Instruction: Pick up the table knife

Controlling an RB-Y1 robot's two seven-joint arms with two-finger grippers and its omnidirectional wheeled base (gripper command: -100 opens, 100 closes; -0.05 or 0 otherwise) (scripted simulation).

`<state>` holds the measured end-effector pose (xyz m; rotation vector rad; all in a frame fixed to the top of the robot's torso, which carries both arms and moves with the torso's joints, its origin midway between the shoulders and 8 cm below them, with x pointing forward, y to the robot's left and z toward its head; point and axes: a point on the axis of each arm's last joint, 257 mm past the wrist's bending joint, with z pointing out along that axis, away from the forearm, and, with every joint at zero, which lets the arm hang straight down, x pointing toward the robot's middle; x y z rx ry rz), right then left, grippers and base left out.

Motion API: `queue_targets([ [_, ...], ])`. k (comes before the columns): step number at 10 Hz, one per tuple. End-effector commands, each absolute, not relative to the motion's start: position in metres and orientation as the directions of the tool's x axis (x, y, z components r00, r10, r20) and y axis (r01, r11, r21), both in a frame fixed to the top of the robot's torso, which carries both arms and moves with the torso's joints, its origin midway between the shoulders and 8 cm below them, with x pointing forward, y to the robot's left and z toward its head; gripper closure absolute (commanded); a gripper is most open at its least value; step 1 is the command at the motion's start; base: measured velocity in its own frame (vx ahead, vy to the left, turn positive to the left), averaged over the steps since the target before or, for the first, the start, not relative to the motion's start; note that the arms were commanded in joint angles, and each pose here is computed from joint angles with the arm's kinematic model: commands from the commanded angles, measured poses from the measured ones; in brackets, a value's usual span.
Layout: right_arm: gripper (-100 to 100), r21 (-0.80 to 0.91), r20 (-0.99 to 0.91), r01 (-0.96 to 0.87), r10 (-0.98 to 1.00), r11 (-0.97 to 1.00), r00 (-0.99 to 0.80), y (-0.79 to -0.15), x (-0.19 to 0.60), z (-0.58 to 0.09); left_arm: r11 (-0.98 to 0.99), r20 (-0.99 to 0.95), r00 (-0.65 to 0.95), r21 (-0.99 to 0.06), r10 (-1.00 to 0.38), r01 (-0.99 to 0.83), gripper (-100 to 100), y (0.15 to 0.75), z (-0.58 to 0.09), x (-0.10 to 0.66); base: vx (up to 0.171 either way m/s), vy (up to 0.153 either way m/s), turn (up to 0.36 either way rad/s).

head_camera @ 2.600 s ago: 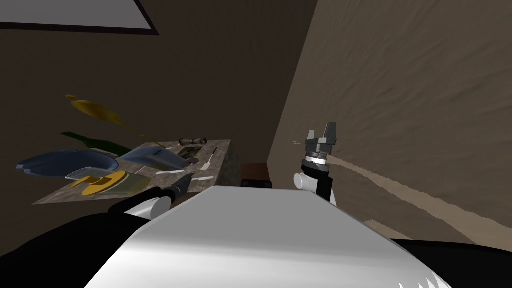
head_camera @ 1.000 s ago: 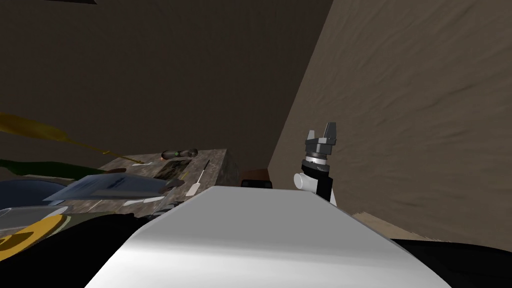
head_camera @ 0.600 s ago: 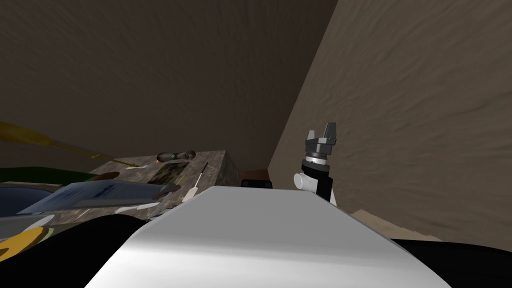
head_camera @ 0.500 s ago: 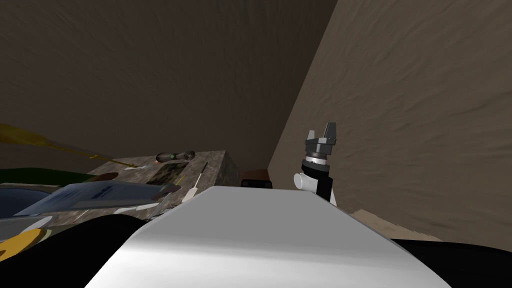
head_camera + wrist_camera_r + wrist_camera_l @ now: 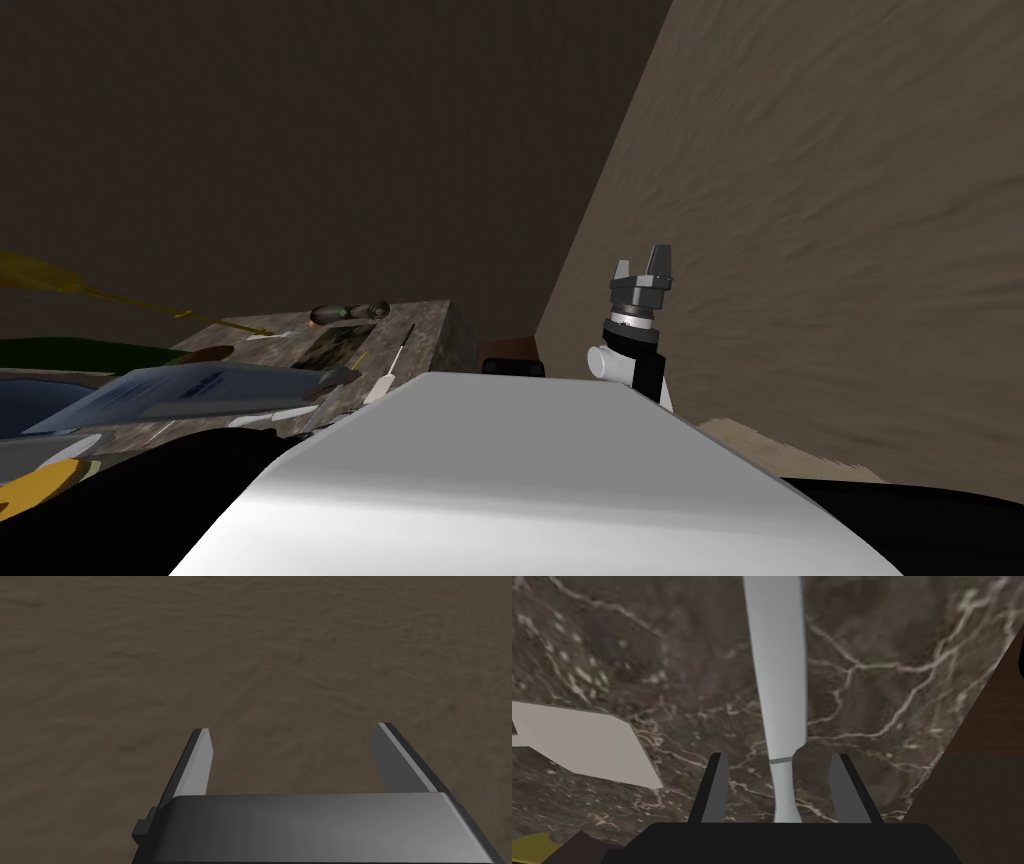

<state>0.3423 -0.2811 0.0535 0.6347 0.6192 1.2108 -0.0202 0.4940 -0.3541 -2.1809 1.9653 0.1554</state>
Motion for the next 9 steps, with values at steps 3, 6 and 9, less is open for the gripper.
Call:
queue_targets([
  [3, 0, 0.731, -0.094, -0.643, 0.967, 0.228, 0.236, -0.281, 0.342, 0.054, -0.1, -0.21, 0.114, -0.075, -0.971, -0.992, 100, 0.494, -0.354, -0.022, 0.0, 0.0, 0.0],
  [6, 0, 0.731, -0.094, -0.644, 0.967, 0.227, 0.235, -0.281, 0.342, 0.054, -0.091, -0.211, 0.105, -0.077, -0.972, -0.993, 100, 0.491, -0.345, -0.023, 0.006, 0.0, 0.014],
  [9, 0, 0.731, -0.094, -0.644, 0.967, 0.227, 0.235, -0.281, 0.342, 0.054, -0.086, -0.212, 0.1, -0.076, -0.972, -0.993, 100, 0.489, -0.339, -0.024, 0.021, 0.001, 0.027],
])
